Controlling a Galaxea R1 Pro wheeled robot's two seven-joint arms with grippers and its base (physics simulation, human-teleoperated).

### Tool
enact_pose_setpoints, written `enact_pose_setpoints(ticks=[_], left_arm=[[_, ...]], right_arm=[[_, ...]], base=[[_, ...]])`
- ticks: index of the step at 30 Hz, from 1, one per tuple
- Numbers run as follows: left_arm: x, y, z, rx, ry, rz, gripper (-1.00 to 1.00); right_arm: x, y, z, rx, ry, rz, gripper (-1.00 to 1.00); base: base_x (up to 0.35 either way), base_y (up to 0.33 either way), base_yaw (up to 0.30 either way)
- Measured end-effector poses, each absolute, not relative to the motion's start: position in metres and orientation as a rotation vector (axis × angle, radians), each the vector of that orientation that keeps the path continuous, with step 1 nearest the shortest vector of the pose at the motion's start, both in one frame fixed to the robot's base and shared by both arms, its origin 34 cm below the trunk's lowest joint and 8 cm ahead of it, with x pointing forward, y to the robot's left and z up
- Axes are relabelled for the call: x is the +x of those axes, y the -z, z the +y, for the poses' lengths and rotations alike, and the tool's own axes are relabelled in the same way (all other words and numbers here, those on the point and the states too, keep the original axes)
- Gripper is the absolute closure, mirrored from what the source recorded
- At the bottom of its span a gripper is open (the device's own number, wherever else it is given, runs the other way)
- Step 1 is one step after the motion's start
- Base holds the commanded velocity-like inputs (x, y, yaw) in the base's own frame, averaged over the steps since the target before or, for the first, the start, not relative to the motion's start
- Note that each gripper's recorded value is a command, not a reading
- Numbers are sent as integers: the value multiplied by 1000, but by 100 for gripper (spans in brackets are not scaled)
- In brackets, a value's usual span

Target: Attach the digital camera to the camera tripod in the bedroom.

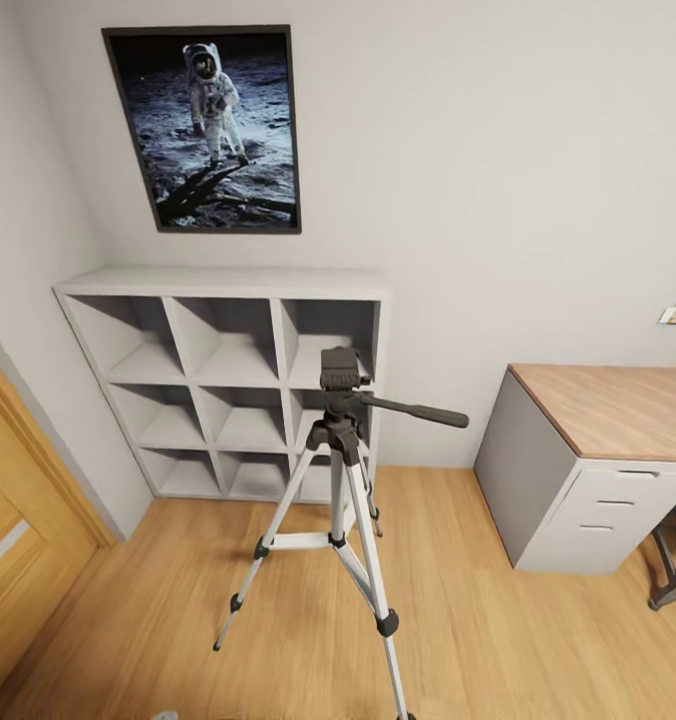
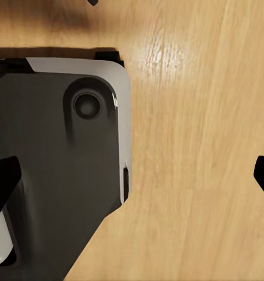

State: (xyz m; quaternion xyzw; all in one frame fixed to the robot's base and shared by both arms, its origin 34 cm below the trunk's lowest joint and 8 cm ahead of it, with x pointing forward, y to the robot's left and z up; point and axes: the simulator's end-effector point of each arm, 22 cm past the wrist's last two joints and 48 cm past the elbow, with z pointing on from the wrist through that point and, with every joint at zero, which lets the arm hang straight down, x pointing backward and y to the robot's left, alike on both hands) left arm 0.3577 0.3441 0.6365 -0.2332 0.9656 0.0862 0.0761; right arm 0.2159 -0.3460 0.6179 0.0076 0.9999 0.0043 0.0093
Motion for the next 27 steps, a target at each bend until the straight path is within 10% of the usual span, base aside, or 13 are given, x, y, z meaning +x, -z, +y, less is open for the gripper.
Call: enact_pose_setpoints(ticks=[27], left_arm=[[344,-626,341,-698,-255,2934,100]], right_arm=[[200,-614,-347,24,-11,3164,-100]], base=[[0,0,0]])
